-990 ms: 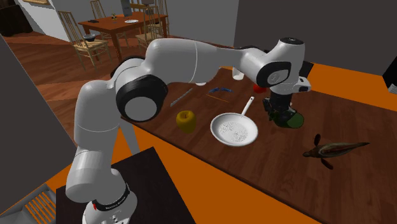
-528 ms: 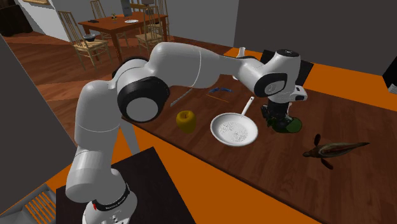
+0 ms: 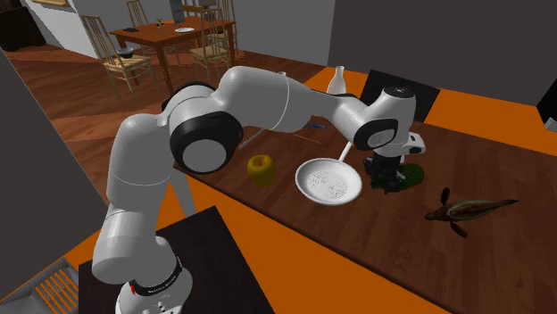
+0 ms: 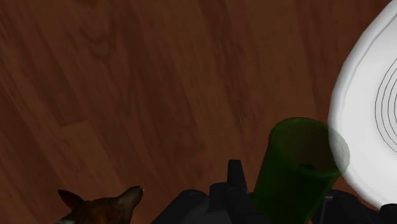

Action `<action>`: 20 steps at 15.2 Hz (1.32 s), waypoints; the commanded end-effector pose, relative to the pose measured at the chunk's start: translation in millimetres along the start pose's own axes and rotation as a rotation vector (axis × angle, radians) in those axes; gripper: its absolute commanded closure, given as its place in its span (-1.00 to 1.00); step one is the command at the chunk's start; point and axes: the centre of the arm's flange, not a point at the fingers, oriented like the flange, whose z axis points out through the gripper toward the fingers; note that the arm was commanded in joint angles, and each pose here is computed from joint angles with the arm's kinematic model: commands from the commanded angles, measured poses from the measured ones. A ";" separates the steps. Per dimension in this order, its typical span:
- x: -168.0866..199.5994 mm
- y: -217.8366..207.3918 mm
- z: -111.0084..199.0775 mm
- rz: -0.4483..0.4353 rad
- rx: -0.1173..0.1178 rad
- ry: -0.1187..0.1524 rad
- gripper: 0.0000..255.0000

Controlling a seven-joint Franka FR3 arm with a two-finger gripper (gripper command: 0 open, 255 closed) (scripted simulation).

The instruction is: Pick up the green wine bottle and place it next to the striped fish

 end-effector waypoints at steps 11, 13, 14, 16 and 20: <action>-9.6 -4.6 63.5 -0.001 0.000 0.000 1.00; -11.6 -5.4 77.0 -0.001 0.000 0.000 1.00; -11.6 -5.4 77.0 -0.001 0.001 0.000 1.00; -11.6 -5.4 77.0 -0.001 0.000 0.000 1.00; -11.6 -5.4 77.0 -0.001 0.000 0.000 1.00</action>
